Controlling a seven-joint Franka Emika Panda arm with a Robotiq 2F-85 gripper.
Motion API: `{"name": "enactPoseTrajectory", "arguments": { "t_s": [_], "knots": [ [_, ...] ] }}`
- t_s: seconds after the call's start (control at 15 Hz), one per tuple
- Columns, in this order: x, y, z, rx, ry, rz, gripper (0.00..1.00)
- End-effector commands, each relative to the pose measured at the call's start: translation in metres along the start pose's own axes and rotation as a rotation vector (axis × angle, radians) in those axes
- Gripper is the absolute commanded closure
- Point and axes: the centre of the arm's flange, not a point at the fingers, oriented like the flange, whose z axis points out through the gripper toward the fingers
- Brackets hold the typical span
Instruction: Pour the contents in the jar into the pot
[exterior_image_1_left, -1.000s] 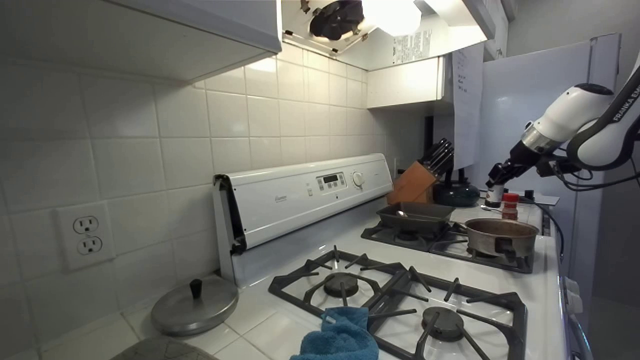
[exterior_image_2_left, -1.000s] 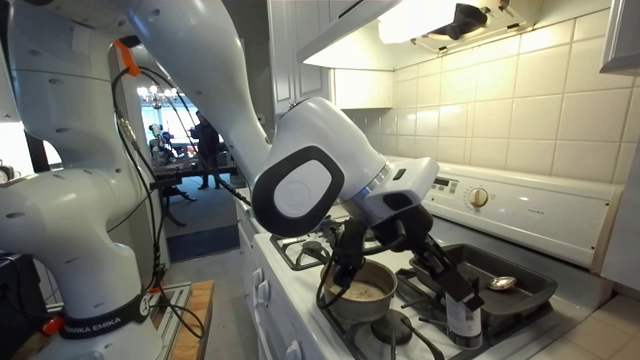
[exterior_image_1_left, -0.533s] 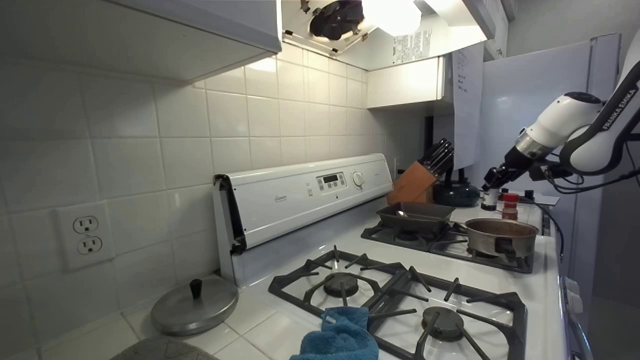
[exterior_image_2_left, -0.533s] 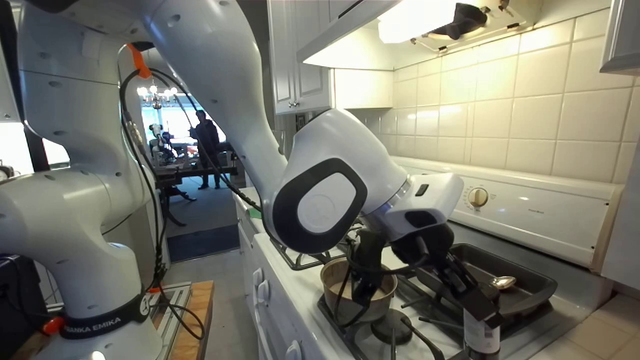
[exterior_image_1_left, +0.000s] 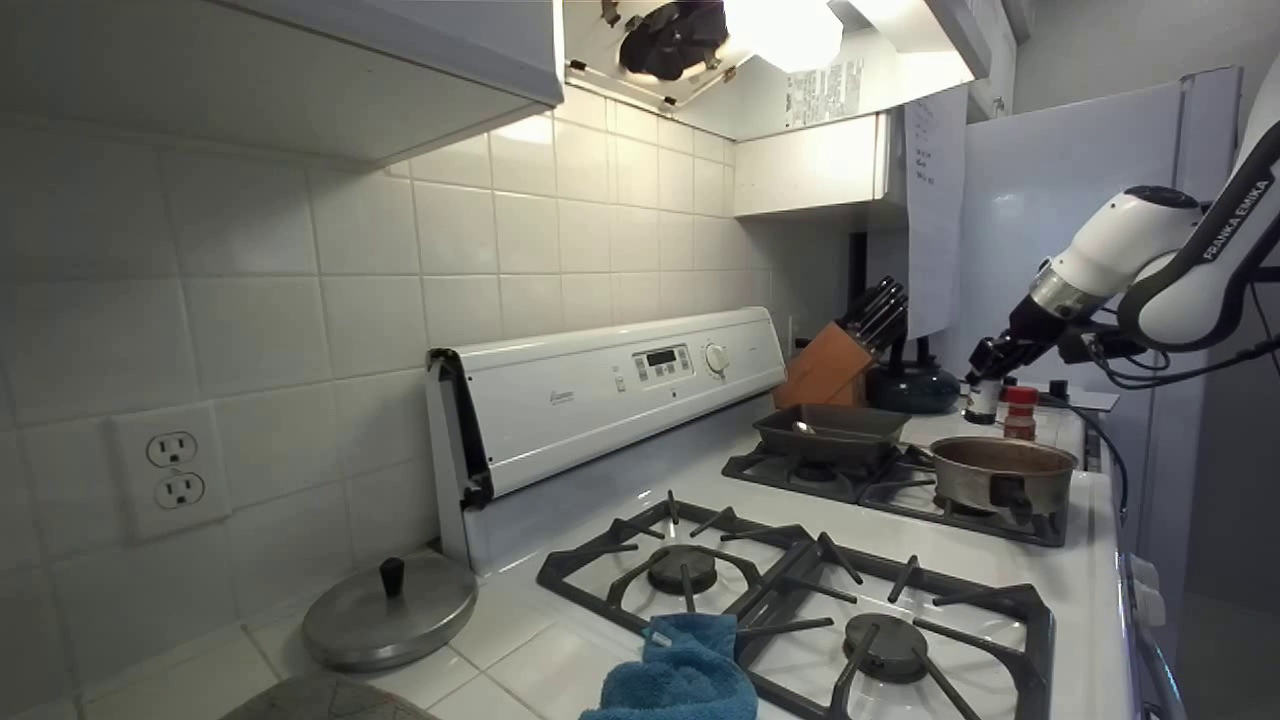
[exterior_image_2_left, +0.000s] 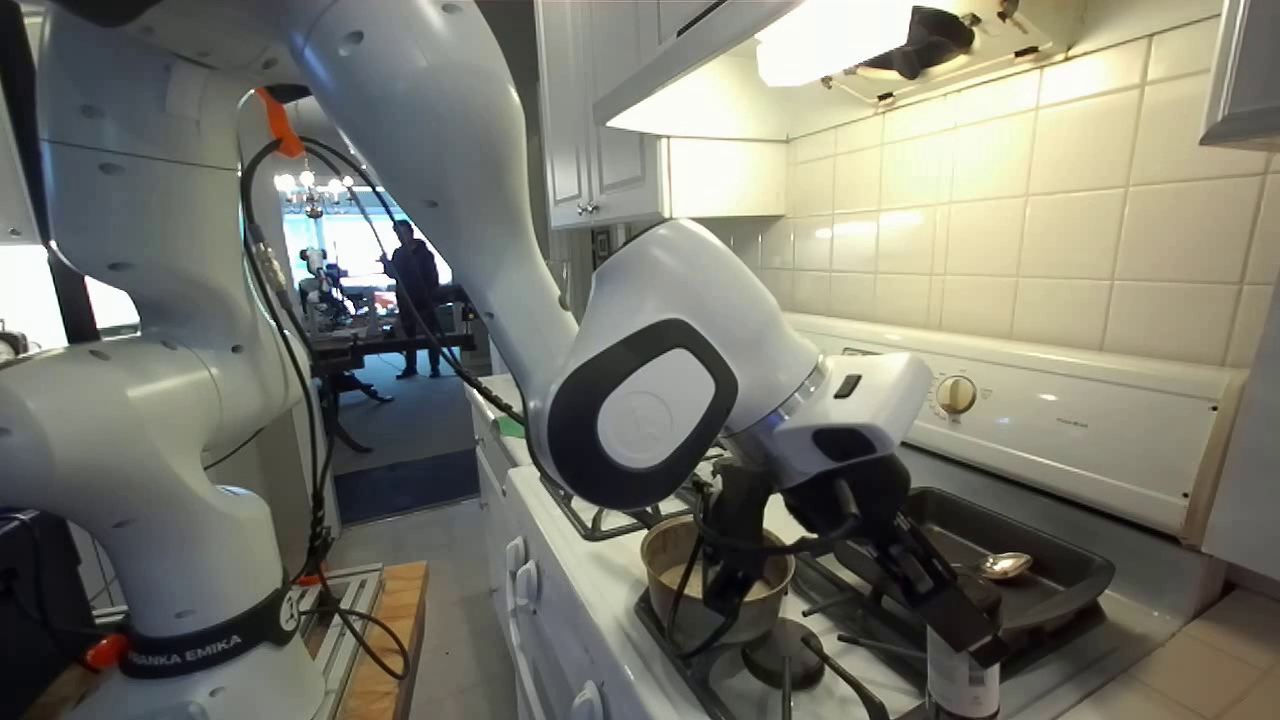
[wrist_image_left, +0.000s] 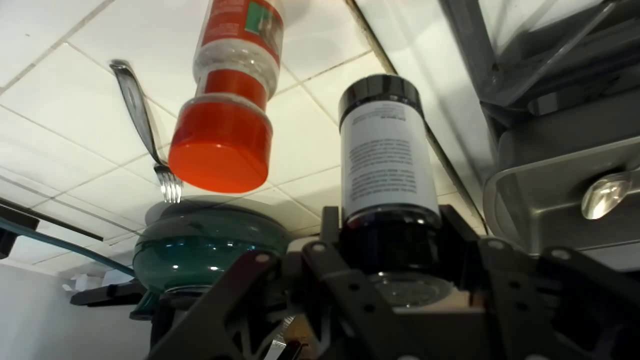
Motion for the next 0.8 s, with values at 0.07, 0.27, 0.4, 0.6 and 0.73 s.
{"name": "enactPoseTrajectory", "arguments": {
  "t_s": [0.07,0.27,0.4,0.6,0.73],
  "knots": [
    [0.016,0.008,0.009,-0.020,-0.013,0.037,0.75],
    [0.026,0.011,0.017,-0.019,-0.008,0.044,0.75],
    [0.035,0.013,0.022,-0.020,0.003,0.050,0.75],
    [0.046,0.018,0.031,-0.019,0.015,0.061,0.75],
    [0.051,0.021,0.037,-0.019,0.020,0.071,0.75]
  ]
}}
